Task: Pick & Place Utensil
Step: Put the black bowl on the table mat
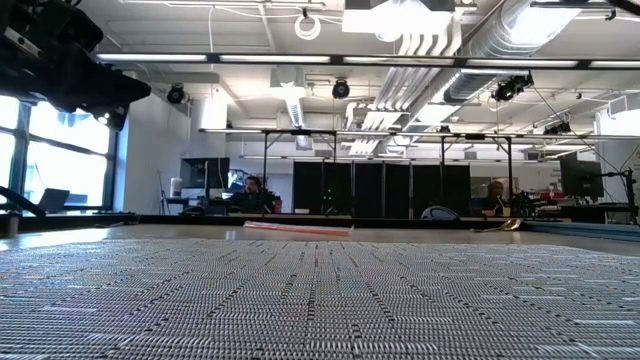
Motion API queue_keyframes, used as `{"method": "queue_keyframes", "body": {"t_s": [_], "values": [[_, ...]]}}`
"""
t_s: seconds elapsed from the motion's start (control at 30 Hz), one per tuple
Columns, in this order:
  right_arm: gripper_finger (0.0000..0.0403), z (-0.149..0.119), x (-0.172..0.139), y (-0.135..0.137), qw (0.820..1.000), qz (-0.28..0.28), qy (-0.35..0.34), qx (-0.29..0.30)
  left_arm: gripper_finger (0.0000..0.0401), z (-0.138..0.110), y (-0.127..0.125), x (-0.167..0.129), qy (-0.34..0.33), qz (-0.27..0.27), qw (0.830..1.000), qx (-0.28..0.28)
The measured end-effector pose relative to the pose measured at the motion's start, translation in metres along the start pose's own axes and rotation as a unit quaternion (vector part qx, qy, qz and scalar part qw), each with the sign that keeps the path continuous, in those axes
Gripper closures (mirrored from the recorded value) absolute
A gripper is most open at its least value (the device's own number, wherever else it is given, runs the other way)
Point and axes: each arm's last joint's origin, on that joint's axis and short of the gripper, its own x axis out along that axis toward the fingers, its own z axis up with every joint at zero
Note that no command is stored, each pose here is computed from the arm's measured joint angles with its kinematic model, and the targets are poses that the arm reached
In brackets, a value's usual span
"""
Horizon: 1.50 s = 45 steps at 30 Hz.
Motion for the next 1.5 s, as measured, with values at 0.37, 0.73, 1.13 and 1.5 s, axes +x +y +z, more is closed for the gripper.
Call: {"method": "queue_keyframes", "body": {"t_s": [0.37, 0.73, 1.13, 1.5], "values": [[0.0368, 0.000, 0.001, 0.006, 1.000, -0.018, -0.007, 0.005, 0.0394, 0.000, 0.000, 0.000, 0.000, 0.000, 1.000, 0.000], [0.0397, -0.008, -0.026, 0.010, 0.999, -0.039, -0.020, -0.017, 0.0394, 0.000, 0.000, 0.000, 0.000, 0.000, 1.000, 0.000], [0.0399, 0.007, -0.077, 0.083, 0.981, -0.068, -0.103, -0.149, 0.0394, 0.000, 0.000, 0.000, 0.000, 0.000, 1.000, 0.000], [0.0401, 0.017, -0.073, 0.180, 0.888, -0.044, -0.119, -0.443, 0.0394, 0.000, 0.000, 0.000, 0.000, 0.000, 1.000, 0.000]]}}
